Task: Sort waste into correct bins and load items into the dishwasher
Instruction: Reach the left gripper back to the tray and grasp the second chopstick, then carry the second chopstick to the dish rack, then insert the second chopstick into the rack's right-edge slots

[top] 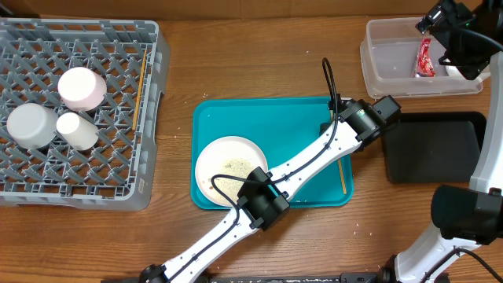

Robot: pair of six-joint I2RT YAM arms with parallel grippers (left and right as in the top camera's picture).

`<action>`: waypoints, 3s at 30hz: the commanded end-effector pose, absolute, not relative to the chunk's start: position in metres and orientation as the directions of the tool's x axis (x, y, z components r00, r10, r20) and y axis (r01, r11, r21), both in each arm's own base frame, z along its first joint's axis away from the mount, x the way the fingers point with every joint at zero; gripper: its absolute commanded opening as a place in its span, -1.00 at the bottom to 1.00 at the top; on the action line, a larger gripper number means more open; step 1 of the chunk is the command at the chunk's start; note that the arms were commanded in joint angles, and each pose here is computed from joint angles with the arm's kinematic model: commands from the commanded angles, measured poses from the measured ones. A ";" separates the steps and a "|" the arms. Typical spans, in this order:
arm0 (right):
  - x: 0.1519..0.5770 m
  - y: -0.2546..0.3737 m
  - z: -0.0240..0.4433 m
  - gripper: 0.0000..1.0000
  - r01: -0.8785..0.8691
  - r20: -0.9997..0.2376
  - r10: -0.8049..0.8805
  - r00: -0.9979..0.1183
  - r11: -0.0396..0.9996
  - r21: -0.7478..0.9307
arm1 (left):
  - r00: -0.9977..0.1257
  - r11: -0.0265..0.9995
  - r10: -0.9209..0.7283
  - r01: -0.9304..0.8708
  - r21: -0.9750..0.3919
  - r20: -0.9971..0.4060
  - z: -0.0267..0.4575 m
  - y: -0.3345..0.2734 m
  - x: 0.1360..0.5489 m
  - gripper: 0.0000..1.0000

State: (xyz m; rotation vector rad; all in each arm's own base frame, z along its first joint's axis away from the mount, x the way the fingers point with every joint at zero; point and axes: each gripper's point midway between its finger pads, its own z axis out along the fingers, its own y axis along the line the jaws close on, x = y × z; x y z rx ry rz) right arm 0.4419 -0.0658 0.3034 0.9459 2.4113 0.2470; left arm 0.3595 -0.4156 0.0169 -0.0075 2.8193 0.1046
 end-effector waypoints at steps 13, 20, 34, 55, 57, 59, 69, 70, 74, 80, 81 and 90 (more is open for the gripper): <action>0.443 -0.068 0.301 1.00 0.581 -0.415 0.673 -0.612 0.739 0.341 | -0.973 0.995 0.009 -0.015 0.100 -0.232 -0.020 -0.410 0.352 -0.91; 0.443 -0.068 0.301 1.00 0.581 -0.415 0.673 -0.612 0.739 0.341 | -0.948 0.994 0.106 0.095 0.052 -0.298 0.045 -0.399 0.380 -0.92; 0.443 -0.068 0.301 1.00 0.581 -0.415 0.673 -0.612 0.739 0.341 | -0.779 0.905 0.407 0.274 0.326 -0.477 0.234 -0.225 0.470 -0.92; 0.443 -0.068 0.301 1.00 0.581 -0.415 0.673 -0.612 0.739 0.341 | -0.895 0.990 0.107 0.054 0.134 -0.433 0.227 0.030 0.519 -0.92; 0.443 -0.068 0.301 0.99 0.581 -0.415 0.673 -0.612 0.739 0.341 | -0.902 0.995 0.079 0.046 0.088 -0.423 0.221 0.042 0.518 -0.92; 0.443 -0.068 0.301 1.00 0.581 -0.415 0.673 -0.612 0.739 0.341 | -0.910 0.996 0.092 0.080 0.047 -0.404 0.213 0.050 0.516 -0.92; 0.443 -0.068 0.301 1.00 0.581 -0.415 0.673 -0.612 0.739 0.341 | -0.946 0.988 0.099 0.132 -0.085 -0.309 0.174 0.071 0.506 -0.73; 0.443 -0.068 0.301 1.00 0.581 -0.415 0.673 -0.612 0.739 0.341 | -0.949 0.988 0.098 0.130 -0.088 -0.300 0.170 0.071 0.506 -0.76; 0.443 -0.068 0.301 0.99 0.581 -0.415 0.673 -0.612 0.739 0.341 | -0.956 0.988 0.090 0.121 -0.098 -0.278 0.159 0.071 0.507 -0.83; 0.443 -0.068 0.301 0.99 0.581 -0.415 0.673 -0.612 0.739 0.341 | -0.960 0.991 0.036 0.070 -0.115 -0.277 0.157 0.070 0.509 -0.85; 0.443 -0.068 0.301 1.00 0.581 -0.415 0.673 -0.612 0.739 0.341 | -0.961 0.992 0.035 0.067 -0.109 -0.274 0.157 0.071 0.509 -0.85; 0.443 -0.068 0.301 1.00 0.581 -0.415 0.673 -0.612 0.739 0.341 | -0.967 0.992 0.011 0.042 -0.119 -0.254 0.155 0.071 0.505 -0.42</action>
